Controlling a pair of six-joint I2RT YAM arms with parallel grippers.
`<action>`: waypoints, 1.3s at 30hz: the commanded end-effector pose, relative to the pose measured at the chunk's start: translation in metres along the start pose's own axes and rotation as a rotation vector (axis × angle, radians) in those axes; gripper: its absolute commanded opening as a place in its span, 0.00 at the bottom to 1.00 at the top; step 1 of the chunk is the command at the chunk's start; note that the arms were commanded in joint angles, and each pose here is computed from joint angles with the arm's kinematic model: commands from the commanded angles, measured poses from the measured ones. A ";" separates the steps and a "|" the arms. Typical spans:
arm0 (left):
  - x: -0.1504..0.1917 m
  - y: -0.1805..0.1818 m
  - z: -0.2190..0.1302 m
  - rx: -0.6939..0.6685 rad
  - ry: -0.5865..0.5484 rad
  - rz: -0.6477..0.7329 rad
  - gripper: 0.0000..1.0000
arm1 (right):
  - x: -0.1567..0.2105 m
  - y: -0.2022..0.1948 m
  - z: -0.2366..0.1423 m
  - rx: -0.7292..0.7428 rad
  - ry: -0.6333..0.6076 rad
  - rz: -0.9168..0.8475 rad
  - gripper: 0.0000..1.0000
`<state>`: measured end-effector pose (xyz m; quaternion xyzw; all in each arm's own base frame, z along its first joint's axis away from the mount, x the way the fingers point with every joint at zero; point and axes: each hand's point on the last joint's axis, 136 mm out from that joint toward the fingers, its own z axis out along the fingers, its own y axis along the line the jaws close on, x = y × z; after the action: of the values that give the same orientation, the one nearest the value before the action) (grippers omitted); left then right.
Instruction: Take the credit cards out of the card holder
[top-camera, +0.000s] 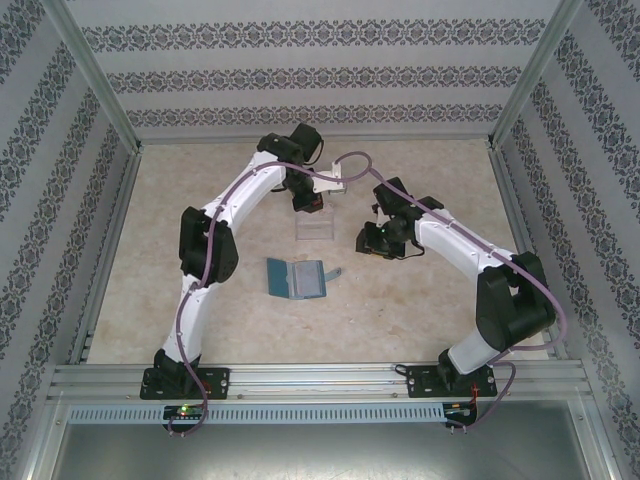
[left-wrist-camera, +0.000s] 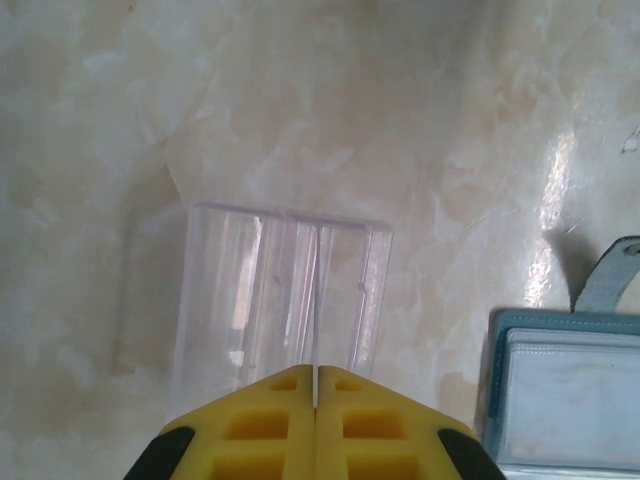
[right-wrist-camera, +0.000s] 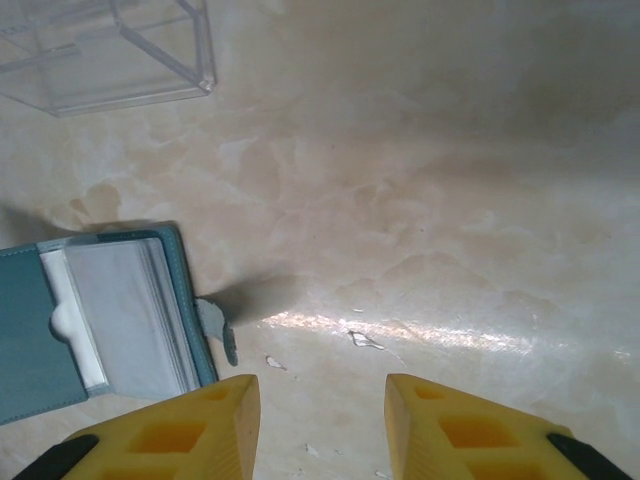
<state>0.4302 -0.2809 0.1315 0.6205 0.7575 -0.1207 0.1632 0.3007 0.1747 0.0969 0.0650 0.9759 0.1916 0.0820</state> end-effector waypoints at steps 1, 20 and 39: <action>0.011 -0.010 0.011 0.037 0.083 0.064 0.00 | 0.001 -0.007 -0.006 0.008 -0.011 0.019 0.38; 0.026 -0.034 0.040 0.164 0.187 0.107 0.00 | 0.000 -0.011 -0.002 0.008 -0.001 0.022 0.38; 0.020 -0.021 0.044 0.068 0.245 0.148 0.24 | 0.002 -0.014 -0.003 0.006 -0.007 0.035 0.38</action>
<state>0.4044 -0.2805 0.0749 0.6803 0.7272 -0.0807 0.0432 0.2966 0.1637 0.0888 0.0796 0.9765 0.1866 0.0727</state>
